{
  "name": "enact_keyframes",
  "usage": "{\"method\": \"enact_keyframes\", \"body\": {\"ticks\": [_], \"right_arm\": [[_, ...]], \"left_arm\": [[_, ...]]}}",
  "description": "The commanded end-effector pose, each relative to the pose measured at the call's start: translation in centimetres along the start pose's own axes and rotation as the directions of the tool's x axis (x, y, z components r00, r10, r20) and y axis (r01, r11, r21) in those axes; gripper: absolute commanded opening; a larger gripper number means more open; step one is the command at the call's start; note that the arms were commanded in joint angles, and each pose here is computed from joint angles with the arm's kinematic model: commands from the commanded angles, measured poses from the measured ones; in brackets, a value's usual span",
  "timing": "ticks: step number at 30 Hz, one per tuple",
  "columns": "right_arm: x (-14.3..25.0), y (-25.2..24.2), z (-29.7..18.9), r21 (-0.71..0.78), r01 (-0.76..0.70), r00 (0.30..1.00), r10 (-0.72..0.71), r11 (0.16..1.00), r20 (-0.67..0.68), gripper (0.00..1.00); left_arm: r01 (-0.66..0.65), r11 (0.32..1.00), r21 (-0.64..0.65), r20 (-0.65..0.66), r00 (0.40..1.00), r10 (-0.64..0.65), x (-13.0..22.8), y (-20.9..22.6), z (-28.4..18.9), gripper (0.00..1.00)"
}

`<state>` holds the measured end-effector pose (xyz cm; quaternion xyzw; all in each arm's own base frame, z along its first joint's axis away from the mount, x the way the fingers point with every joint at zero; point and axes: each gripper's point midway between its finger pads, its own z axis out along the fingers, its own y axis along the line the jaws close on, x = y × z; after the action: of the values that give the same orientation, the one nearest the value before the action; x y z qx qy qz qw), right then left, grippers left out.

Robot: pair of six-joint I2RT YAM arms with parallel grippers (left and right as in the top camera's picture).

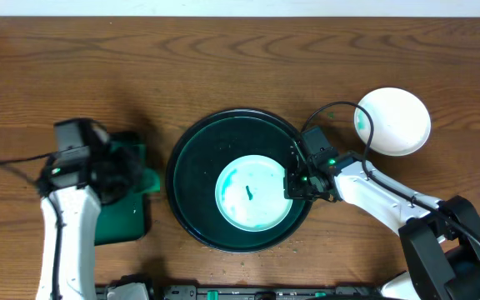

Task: Clean dirty plates on tray and stack at the side
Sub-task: 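Grasp the sponge from the dish and bring it to the plate, then scrub the held white plate with the sponge in the left gripper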

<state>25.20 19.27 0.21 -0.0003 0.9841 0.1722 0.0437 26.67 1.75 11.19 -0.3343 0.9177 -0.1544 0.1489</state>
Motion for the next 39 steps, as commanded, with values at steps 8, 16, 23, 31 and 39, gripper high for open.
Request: {"method": "enact_keyframes", "body": {"ticks": [8, 16, 23, 31, 39], "right_arm": [[0.7, -0.2, 0.5, 0.025, 0.009, 1.0, -0.009, 1.0, -0.028, 0.01], [0.9, -0.3, 0.5, 0.027, 0.007, 0.999, -0.006, 1.0, -0.04, 0.01], [1.3, -0.1, 0.5, 0.016, 0.004, 0.998, -0.003, 1.0, -0.057, 0.01], [1.3, -0.1, 0.5, 0.013, 0.004, 0.998, -0.003, 1.0, -0.059, 0.01], [1.4, -0.1, 0.5, 0.014, 0.003, 0.998, -0.002, 1.0, -0.06, 0.01]], "left_arm": [[-0.446, 0.876, 0.185, -0.268, 0.834, 0.481, 11.7, -9.6, 6.0, 0.07], [-0.495, 0.85, 0.179, -0.391, 0.757, 0.523, 18.1, -11.1, 11.2, 0.07], [-0.483, 0.856, 0.183, -0.445, 0.736, 0.51, 20.6, -11.3, 13.0, 0.07], [-0.474, 0.806, 0.354, -0.426, 0.686, 0.59, 24.1, -15.0, 12.7, 0.07], [-0.477, 0.817, 0.324, -0.425, 0.698, 0.576, 24.5, -14.9, 12.9, 0.07]]}}
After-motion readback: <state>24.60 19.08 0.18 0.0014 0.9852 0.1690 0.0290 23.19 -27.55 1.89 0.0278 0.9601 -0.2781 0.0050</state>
